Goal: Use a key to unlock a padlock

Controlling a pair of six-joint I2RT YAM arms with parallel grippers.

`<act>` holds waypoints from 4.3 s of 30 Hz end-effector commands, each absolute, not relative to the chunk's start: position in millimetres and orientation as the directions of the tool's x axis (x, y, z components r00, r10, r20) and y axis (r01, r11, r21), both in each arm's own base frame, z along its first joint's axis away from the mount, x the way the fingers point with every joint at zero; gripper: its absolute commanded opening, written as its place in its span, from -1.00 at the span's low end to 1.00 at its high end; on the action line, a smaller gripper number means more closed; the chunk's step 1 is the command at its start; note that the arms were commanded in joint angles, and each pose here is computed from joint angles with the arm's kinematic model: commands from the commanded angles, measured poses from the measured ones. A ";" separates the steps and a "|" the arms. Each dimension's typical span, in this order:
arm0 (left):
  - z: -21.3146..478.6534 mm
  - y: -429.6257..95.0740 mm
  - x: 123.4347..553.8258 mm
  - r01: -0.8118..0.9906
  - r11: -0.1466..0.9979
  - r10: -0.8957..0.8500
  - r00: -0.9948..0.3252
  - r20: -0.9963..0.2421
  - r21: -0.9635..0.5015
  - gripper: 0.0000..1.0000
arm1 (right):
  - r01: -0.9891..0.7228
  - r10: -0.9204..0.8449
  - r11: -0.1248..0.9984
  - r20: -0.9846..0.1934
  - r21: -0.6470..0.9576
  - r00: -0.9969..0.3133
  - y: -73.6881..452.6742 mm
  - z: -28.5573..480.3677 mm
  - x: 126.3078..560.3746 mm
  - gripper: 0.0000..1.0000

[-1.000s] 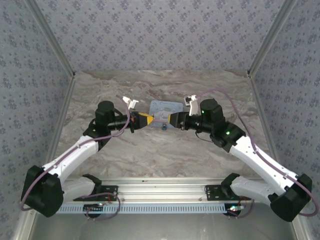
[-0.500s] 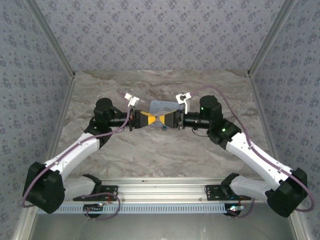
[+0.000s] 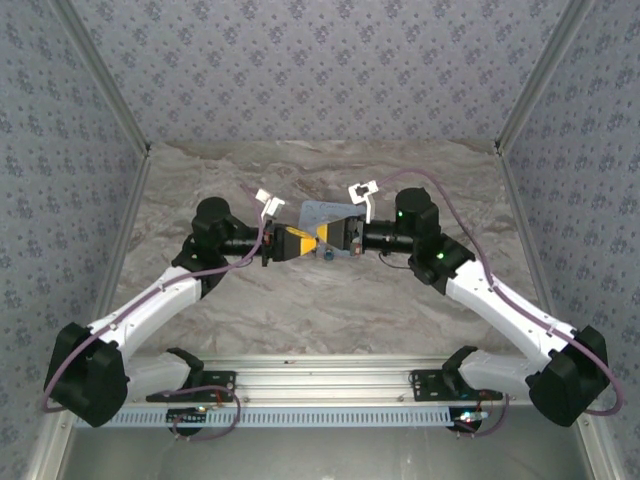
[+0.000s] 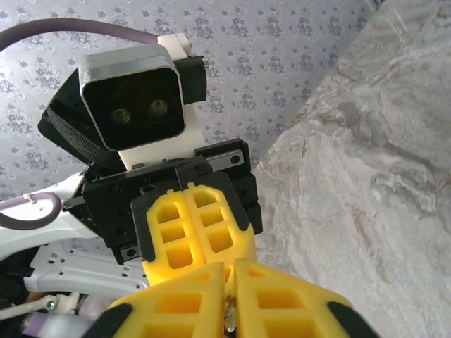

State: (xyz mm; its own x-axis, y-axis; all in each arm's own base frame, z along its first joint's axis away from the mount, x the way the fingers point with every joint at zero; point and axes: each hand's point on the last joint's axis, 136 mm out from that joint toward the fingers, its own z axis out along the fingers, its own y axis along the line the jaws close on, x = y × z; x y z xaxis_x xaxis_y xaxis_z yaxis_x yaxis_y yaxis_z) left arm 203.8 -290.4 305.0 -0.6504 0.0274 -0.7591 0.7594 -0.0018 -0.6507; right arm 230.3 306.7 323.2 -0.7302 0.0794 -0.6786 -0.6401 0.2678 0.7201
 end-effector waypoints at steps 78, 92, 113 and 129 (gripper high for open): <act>310.8 -293.7 239.8 0.727 0.116 -0.158 -0.659 -0.736 -0.676 -0.33 | -0.721 -0.055 0.273 -0.738 0.637 -0.673 315.5 333.7 266.7 -1.00; 332.6 -292.3 248.1 0.677 -0.031 -0.279 -0.712 -0.644 -0.735 -0.41 | -0.704 -0.036 0.267 -0.723 0.658 -0.689 317.2 321.4 266.0 -1.00; 321.7 -287.1 254.3 0.634 -0.048 -0.288 -0.749 -0.597 -0.772 -0.44 | -0.719 0.021 0.299 -0.758 0.627 -0.652 307.4 333.5 272.7 -1.00; 316.0 -289.2 251.3 0.625 -0.053 -0.261 -0.761 -0.593 -0.779 -0.45 | -0.715 0.036 0.305 -0.758 0.629 -0.652 306.1 336.1 274.2 -1.00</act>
